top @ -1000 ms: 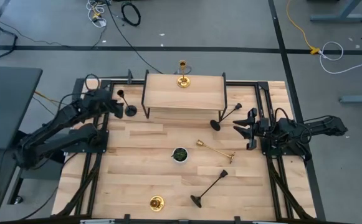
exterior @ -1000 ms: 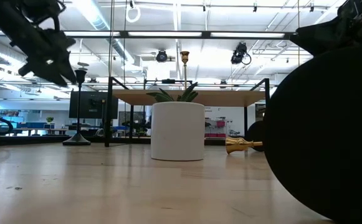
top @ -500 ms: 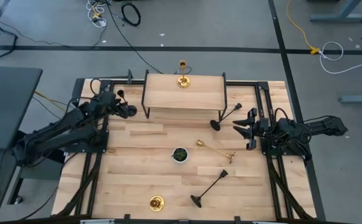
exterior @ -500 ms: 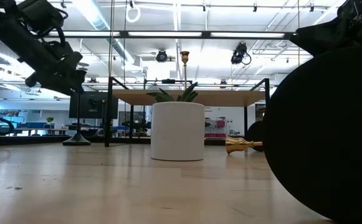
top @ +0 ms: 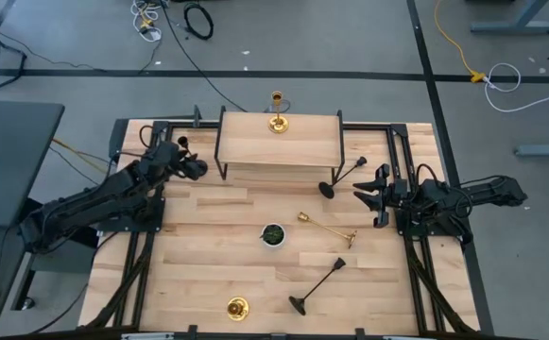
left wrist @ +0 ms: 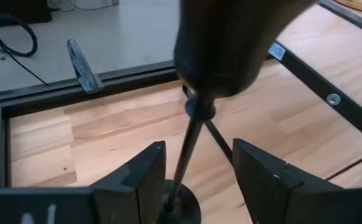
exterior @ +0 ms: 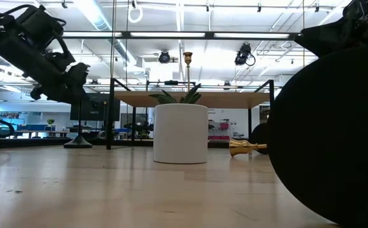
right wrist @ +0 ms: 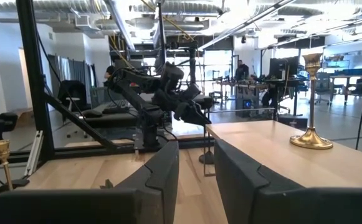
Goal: Pick & Place candle stick holders
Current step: Put the top left black candle holder on the shelf
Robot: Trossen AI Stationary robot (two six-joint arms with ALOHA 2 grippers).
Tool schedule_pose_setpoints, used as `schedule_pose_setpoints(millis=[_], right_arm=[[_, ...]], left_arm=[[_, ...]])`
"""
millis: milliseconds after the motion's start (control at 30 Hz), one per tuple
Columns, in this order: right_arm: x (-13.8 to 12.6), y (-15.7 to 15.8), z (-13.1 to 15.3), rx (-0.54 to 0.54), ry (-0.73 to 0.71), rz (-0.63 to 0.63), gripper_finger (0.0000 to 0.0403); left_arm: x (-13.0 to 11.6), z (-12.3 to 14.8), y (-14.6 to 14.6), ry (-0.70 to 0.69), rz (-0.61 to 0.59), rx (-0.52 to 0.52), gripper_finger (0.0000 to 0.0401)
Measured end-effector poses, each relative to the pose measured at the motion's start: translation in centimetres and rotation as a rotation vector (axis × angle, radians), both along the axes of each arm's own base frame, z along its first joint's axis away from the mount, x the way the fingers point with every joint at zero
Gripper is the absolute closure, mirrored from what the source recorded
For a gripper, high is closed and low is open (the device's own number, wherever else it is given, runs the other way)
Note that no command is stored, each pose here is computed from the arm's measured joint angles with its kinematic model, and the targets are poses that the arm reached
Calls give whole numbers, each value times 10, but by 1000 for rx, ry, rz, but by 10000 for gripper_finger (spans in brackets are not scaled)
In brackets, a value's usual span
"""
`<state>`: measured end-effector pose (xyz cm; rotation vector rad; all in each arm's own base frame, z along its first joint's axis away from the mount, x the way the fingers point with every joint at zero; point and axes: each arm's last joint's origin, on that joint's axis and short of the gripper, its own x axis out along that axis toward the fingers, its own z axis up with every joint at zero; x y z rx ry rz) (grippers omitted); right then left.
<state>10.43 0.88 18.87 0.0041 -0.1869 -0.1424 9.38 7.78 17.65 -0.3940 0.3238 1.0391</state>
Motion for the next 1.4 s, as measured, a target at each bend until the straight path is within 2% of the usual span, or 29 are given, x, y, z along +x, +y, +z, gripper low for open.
schedule_pose_setpoints(millis=[133,367,867,1033,1267,1400], right_arm=[[0,0,0,0,0,0,300],[0,0,0,0,0,0,300],[0,0,0,0,0,0,300],[0,0,0,0,0,0,300],[0,0,0,0,0,0,300],[0,0,0,0,0,0,300]], left_arm=[[0,-1,0,3,-2,-2,257],[0,-1,0,21,-34,6,381],[1,3,0,17,-49,10,391],[1,37,-1,8,-71,27,391],[-12,112,-11,-23,-117,82,391],[-23,152,-19,-68,-142,147,391]])
